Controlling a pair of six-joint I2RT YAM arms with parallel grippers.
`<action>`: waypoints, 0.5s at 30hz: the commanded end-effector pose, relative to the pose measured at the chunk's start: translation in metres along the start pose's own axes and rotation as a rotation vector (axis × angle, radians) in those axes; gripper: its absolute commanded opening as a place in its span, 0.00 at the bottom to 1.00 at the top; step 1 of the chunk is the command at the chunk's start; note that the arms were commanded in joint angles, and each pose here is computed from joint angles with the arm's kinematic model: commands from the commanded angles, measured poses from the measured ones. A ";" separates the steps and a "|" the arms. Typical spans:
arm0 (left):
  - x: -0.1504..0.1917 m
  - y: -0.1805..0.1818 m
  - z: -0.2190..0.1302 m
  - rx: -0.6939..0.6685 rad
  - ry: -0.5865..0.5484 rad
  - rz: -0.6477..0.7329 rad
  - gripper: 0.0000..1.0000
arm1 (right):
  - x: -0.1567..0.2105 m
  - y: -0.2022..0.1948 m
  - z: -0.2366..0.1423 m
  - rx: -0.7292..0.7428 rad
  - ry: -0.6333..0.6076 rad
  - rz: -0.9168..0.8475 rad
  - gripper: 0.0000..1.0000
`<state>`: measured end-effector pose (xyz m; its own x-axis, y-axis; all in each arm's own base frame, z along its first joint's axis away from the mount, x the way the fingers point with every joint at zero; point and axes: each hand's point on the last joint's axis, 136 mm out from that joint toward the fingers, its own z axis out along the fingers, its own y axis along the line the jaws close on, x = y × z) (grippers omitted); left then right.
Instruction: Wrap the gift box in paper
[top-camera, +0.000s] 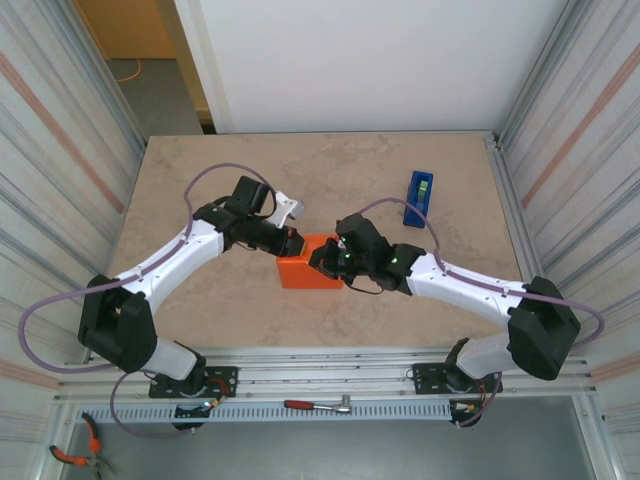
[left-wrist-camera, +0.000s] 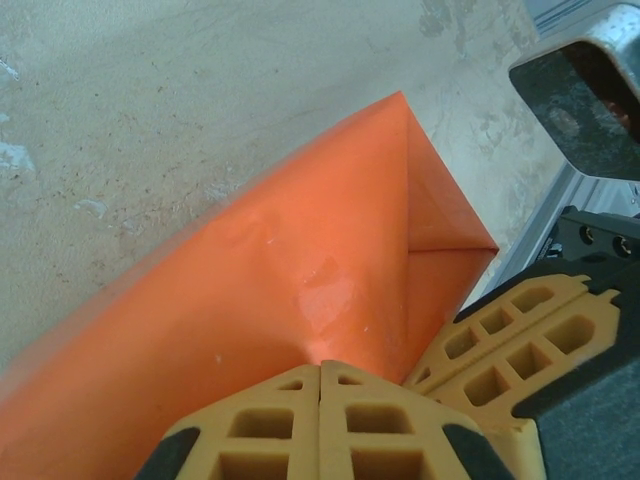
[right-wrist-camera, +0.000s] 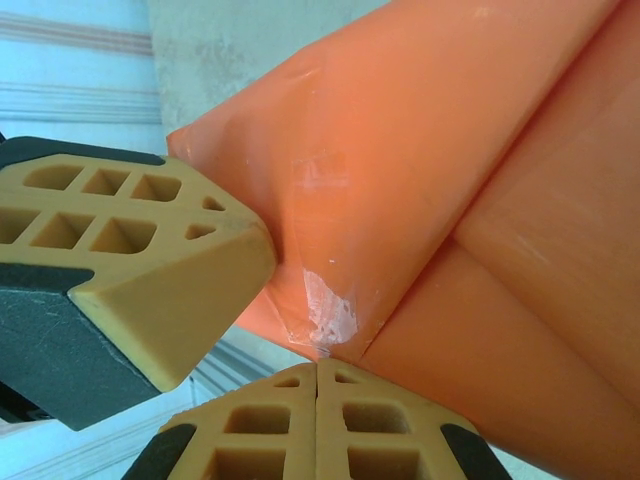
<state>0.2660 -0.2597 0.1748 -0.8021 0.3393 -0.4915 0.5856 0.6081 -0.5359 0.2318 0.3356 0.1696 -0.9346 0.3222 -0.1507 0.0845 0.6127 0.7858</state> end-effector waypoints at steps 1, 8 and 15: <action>-0.018 -0.006 -0.014 0.001 -0.047 -0.002 0.00 | -0.007 0.007 -0.009 -0.015 -0.007 -0.024 0.00; -0.058 -0.011 -0.050 -0.019 -0.230 0.020 0.23 | -0.026 0.024 -0.038 -0.054 -0.052 -0.098 0.00; -0.058 0.008 -0.078 -0.121 -0.332 -0.032 0.48 | -0.049 0.013 -0.072 -0.028 -0.121 -0.115 0.39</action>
<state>0.3047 -0.2314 0.2403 -0.7516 0.1335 -0.6460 0.5483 0.6709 -0.4992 0.2549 0.2902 0.2138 -0.8976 0.3562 -0.2596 0.0135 0.6108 0.7917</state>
